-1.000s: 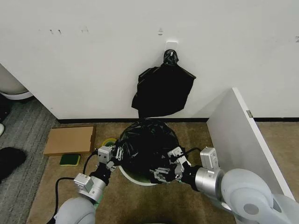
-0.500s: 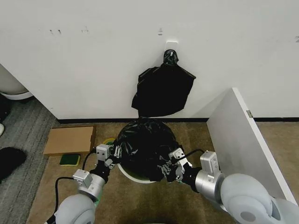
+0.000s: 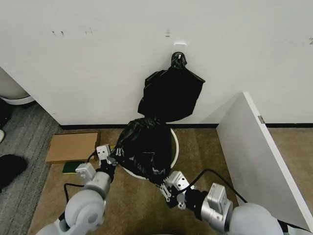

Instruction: Place the garbage bag over the trash bin.

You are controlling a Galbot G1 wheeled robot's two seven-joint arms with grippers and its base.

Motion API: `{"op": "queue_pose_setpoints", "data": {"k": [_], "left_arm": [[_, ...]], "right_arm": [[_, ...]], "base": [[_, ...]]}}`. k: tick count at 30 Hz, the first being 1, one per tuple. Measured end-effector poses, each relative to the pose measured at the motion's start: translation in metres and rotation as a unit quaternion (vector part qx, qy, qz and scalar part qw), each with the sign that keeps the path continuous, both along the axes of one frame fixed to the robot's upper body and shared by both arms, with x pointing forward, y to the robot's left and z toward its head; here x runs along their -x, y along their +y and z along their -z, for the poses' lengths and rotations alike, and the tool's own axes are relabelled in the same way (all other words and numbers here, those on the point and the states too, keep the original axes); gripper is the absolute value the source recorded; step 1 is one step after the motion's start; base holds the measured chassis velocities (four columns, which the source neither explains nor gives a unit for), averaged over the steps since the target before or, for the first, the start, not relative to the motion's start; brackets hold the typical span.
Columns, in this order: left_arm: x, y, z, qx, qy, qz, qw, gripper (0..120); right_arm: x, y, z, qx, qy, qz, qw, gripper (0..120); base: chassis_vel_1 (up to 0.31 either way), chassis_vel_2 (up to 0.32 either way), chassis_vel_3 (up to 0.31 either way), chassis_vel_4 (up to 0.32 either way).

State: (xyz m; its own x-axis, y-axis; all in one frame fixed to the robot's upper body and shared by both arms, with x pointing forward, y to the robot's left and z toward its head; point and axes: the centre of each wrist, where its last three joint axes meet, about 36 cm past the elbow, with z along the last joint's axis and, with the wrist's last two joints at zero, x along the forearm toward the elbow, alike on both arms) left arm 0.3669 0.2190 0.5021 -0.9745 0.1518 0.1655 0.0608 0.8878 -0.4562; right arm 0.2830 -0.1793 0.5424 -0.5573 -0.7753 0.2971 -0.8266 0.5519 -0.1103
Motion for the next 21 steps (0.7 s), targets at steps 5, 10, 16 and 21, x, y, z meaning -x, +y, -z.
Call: {"op": "queue_pose_setpoints", "data": {"k": [5,10,16,21], "left_arm": [[-0.002,0.001,-0.012,0.033,0.037,0.008,0.9987,4],[-0.002,0.002,-0.019,0.040,0.053,0.013,0.9977,4],[0.002,0.002,-0.014,-0.003,0.020,0.012,0.9997,4],[-0.001,0.002,-0.015,-0.020,0.006,0.005,0.9998,4]], "right_arm": [[0.003,-0.001,0.013,0.008,-0.006,-0.017,1.000,0],[0.004,-0.002,0.028,0.018,-0.031,-0.036,0.999,0],[0.001,-0.004,0.017,-0.003,-0.038,-0.032,0.999,3],[0.003,-0.009,0.006,-0.012,-0.048,-0.034,0.998,20]], "base": [[0.000,0.000,0.000,0.000],[0.000,0.000,0.000,0.000],[0.000,0.000,0.000,0.000],[0.000,0.000,0.000,0.000]]}}
